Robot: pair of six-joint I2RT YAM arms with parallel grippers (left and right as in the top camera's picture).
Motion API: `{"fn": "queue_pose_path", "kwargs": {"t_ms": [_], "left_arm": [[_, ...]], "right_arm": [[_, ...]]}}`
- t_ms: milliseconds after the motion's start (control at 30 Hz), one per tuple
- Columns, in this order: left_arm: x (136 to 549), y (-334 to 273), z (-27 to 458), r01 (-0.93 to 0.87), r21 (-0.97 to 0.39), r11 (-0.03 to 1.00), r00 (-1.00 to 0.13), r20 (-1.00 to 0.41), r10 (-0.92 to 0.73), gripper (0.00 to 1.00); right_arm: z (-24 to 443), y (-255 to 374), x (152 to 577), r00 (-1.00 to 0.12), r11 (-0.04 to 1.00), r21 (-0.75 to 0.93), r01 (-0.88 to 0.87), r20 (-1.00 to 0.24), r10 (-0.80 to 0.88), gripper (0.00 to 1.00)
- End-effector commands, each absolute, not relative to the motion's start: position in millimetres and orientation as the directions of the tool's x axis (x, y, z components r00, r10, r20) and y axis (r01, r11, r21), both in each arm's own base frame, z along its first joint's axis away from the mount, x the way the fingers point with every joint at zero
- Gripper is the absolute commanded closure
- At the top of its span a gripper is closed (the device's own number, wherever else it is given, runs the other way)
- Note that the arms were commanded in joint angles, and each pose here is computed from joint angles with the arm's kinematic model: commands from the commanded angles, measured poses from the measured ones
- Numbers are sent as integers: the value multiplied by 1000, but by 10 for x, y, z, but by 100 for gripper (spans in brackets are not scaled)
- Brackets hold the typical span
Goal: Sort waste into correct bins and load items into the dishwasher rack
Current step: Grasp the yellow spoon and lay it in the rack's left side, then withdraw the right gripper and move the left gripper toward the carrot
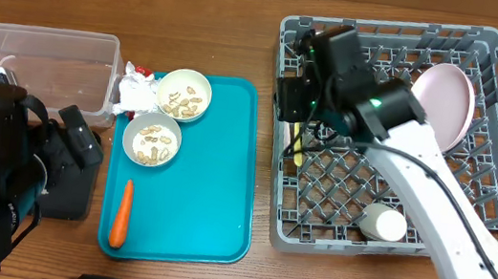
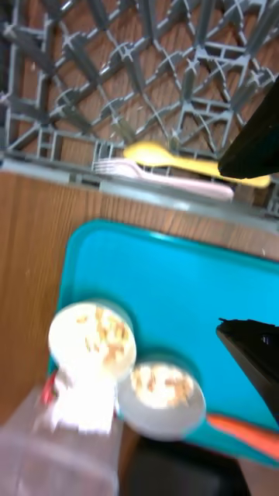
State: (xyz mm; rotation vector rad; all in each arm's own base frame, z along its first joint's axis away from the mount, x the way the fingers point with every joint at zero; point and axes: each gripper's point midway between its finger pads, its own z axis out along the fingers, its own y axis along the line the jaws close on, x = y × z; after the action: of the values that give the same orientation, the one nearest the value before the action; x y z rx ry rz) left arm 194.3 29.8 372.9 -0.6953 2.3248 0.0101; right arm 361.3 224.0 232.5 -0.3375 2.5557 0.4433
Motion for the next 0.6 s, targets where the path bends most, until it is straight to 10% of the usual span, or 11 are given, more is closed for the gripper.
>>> {"fn": "queue_pose_path", "kwargs": {"t_ms": [0,233,467,500,567], "left_arm": [[1953,285,3773,-477,-203,855,-598,-639,-485,0],[2081,202,3789,-445,-247,861,-595,-637,-490,0],[2337,-216,2974,-219,-171,961,-886,-378,-269,18],[2373,-212,2831,-227,-142,963,-906,-331,-262,0],[2438,-221,2640,-234,-115,966,-931,-259,-256,0]], "right_arm": [[2402,2304,3528,-839,896,284,-341,-522,-154,38],[2448,2282,3492,-839,897,288,-336,-524,-147,38],[2933,1909,3496,-804,918,353,-181,-590,68,37],[3062,1740,3491,-786,919,371,-131,-604,132,36],[3236,1479,3461,-753,917,395,-61,-621,218,34]]}}
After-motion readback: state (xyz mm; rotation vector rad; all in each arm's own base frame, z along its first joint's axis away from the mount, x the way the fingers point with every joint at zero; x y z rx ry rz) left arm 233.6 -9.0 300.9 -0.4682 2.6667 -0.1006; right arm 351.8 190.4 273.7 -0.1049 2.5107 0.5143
